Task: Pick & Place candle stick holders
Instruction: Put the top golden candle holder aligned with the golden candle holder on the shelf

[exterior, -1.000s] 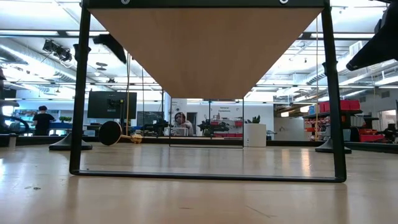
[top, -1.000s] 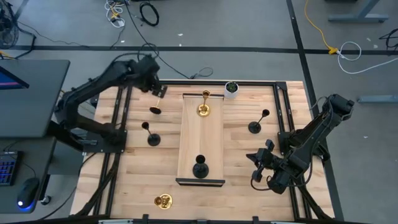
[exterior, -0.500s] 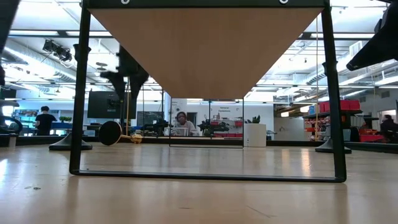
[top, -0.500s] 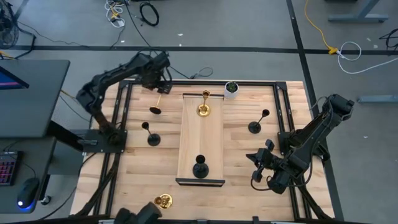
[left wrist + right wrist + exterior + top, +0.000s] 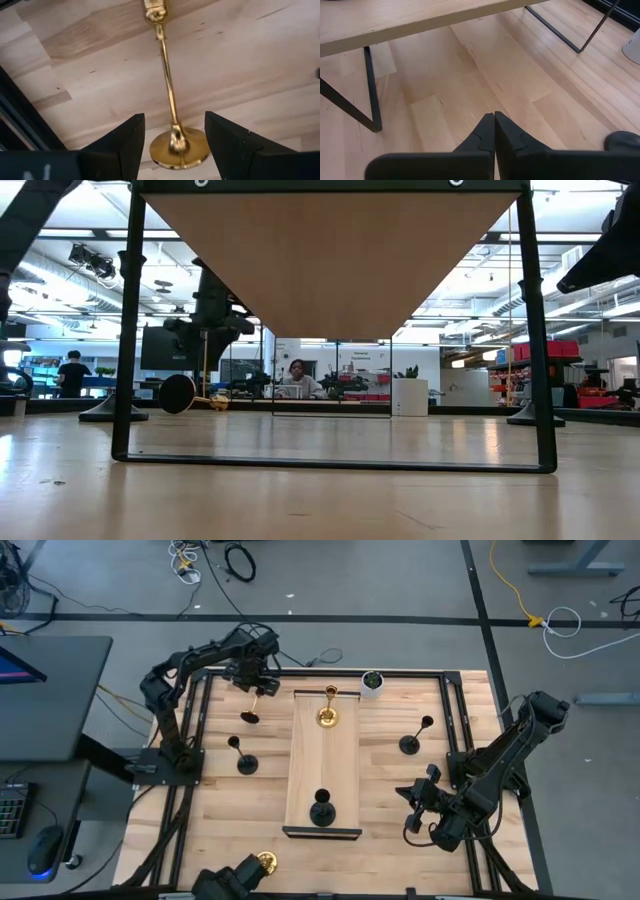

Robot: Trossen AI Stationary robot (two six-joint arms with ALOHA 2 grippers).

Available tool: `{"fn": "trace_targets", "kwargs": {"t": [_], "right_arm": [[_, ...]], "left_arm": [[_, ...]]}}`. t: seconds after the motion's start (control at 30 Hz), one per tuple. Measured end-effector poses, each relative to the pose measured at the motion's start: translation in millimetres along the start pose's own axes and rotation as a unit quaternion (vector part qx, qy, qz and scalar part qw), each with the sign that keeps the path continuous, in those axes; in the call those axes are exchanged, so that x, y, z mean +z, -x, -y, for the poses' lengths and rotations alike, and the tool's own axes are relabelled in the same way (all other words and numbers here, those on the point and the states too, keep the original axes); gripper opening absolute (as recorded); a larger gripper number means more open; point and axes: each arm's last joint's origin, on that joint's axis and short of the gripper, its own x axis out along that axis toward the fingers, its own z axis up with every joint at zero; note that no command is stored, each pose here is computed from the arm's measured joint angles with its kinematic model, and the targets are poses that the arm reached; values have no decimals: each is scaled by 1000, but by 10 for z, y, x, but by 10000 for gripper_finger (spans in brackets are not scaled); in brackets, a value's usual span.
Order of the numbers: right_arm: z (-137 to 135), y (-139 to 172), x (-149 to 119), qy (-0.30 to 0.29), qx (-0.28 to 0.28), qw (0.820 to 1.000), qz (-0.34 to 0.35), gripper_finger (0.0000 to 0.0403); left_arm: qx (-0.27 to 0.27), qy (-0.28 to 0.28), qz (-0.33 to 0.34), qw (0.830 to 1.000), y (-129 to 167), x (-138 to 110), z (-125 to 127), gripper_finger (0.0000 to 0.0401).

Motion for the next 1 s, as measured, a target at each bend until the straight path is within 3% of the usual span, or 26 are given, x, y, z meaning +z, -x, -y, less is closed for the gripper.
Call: {"fn": "trace_targets", "kwargs": {"t": [0.33,0.57,1.0], "right_arm": [[-7,0,3,-3,3,1000,1,0],[-12,0,5,-1,4,1000,2,0],[-18,0,7,-4,6,1000,3,0]], "left_arm": [[-1,-6,19,1000,-40,16,50,206],[-37,-20,41,998,-184,-19,98,206],[-12,-18,11,1000,-151,-106,37,206]]}}
